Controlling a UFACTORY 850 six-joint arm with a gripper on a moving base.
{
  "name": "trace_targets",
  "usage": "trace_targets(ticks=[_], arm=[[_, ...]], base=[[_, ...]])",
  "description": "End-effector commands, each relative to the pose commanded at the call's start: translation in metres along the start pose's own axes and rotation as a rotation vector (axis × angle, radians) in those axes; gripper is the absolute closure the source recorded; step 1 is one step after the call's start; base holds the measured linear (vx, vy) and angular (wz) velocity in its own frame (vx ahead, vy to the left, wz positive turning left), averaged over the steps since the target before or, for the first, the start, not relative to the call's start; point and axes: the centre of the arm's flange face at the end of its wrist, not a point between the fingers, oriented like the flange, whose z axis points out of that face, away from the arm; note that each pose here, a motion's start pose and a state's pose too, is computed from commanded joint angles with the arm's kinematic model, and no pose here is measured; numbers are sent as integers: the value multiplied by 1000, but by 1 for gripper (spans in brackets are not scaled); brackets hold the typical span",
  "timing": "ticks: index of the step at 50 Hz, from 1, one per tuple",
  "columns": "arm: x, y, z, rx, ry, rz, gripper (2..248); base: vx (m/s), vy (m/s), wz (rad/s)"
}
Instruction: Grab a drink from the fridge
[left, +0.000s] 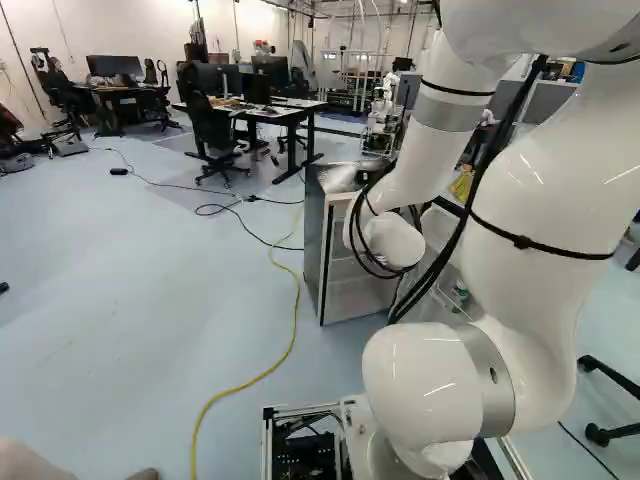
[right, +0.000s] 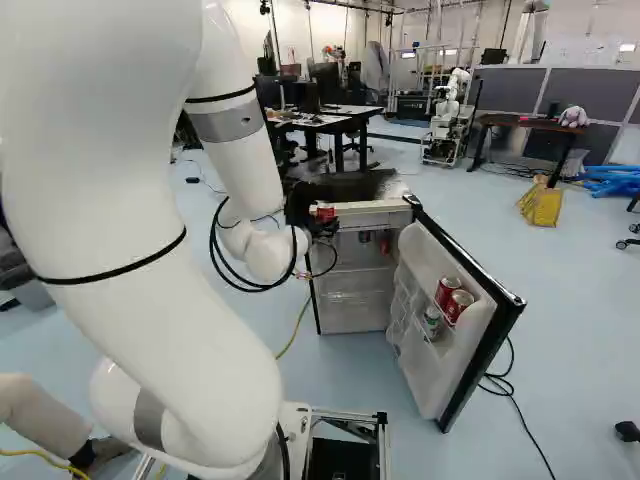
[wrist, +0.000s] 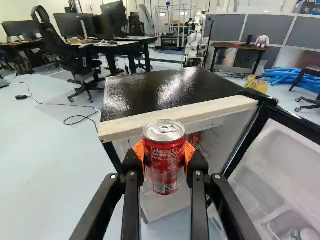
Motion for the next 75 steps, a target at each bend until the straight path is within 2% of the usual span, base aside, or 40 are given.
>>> trace_targets(ticks=[57, 75], arm=[[55, -10, 30, 17, 9, 9, 155], [61, -12, 48, 18, -4, 9, 155]], base=[[0, 0, 0], [0, 0, 0]])
